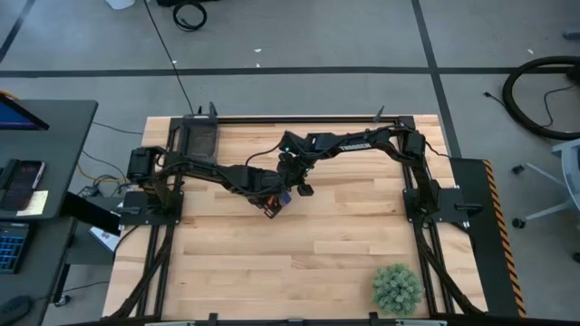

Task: Nest measuring cups in basket
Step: Stack the violet measuring cup on top of the green measuring cup

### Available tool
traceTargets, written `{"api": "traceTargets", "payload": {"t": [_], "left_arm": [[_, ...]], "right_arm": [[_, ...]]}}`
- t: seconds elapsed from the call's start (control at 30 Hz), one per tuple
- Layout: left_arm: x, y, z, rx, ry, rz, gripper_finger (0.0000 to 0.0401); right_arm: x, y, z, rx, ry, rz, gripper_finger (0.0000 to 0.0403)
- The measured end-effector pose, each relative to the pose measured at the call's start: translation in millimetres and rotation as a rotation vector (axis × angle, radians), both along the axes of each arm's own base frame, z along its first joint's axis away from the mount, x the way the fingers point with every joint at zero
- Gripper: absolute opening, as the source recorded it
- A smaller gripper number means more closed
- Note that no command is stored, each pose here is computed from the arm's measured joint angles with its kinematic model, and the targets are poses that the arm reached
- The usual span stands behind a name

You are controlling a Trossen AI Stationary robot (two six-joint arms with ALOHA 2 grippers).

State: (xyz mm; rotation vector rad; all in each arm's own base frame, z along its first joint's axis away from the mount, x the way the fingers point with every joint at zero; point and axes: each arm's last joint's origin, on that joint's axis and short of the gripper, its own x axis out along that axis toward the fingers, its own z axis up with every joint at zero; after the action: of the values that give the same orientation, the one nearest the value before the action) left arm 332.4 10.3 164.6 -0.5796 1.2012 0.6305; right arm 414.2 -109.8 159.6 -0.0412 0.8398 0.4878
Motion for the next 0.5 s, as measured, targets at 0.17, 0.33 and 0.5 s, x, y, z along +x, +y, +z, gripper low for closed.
{"api": "traceTargets", "payload": {"t": [0.17,0.33,0.5], "left_arm": [[4.5,0.0,1.1,-0.002,-0.05,0.003,0.0007],[6.1,0.1,1.1,-0.005,-0.069,0.016,0.0007],[8.7,0.2,1.5,-0.002,-0.1,0.03,0.0007]], "right_arm": [[0.8,4.0,-0.1,0.0,0.002,0.009,0.0],[1.2,6.1,0.0,-0.002,0.004,0.014,0.0],[1.1,6.3,0.6,-0.003,0.002,0.014,0.0]]}}
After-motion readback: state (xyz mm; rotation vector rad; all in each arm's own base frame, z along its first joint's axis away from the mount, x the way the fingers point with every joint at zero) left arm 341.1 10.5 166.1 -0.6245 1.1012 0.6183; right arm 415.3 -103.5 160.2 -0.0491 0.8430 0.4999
